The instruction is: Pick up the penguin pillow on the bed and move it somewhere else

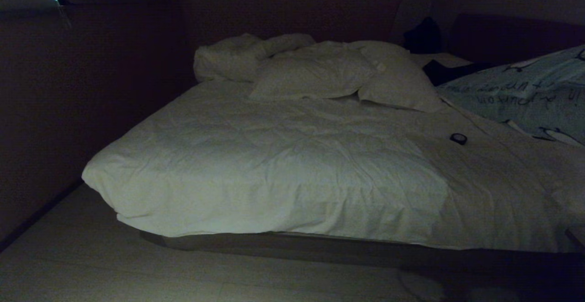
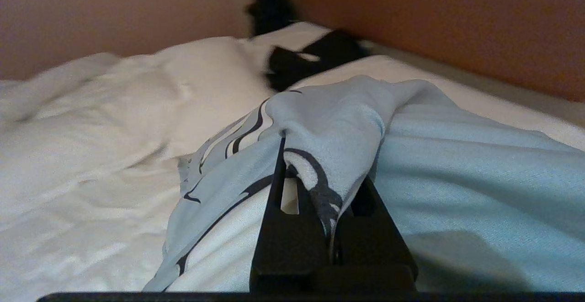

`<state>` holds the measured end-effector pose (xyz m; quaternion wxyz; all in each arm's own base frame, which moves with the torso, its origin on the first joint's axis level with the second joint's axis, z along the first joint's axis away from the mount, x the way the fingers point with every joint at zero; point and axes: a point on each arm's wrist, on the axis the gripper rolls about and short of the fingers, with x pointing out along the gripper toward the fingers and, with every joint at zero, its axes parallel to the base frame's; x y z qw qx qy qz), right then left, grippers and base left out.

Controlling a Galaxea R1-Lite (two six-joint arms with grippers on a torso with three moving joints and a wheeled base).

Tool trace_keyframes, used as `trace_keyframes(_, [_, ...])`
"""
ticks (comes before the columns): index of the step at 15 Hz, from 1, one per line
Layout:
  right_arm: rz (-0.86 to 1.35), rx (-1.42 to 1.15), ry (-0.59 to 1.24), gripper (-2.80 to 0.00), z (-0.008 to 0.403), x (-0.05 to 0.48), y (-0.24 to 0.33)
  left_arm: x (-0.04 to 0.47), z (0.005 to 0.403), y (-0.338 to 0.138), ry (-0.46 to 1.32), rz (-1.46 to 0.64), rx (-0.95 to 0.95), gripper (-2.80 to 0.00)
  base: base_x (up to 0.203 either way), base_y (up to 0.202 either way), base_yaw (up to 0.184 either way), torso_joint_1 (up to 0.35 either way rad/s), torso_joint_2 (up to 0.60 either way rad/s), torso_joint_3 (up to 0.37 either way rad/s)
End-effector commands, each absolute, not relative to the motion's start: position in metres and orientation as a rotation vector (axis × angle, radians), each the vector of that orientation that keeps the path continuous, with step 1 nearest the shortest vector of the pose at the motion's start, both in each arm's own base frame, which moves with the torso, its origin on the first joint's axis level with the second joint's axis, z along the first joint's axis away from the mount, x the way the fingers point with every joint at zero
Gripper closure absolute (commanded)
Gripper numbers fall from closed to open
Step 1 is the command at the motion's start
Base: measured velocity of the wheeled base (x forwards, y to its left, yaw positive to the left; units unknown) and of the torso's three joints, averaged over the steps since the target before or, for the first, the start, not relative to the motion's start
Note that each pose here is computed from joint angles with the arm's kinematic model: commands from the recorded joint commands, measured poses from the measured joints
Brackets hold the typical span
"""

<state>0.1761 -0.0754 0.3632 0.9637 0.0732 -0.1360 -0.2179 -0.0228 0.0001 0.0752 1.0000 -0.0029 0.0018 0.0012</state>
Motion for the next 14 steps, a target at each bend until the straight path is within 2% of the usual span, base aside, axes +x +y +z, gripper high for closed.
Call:
trace_keyframes(1, [-0.6,0.13,-0.125,0.0,0.355,0.132,-0.061,-0.023,0.075,0.0,0.005,0.003,-0.006,0.0,0.0,0.0,0.0,0.0,0.0,0.0])
trace_keyframes(6, [-0.863,0.062,0.036,0.0,0.317,0.104,-0.066,-0.023,0.075,0.0,0.005,0.003,-0.006,0.0,0.0,0.0,0.0,0.0,0.0,0.0])
trace_keyframes(10, [-1.121,0.065,0.029,0.0,0.315,0.085,-0.084,-0.023,0.075,0.0,0.005,0.003,-0.005,0.0,0.0,0.0,0.0,0.0,0.0,0.0])
trace_keyframes(14, [-1.283,0.063,0.012,0.0,0.311,0.061,-0.087,-0.023,0.075,0.0,0.005,0.003,-0.006,0.0,0.0,0.0,0.0,0.0,0.0,0.0])
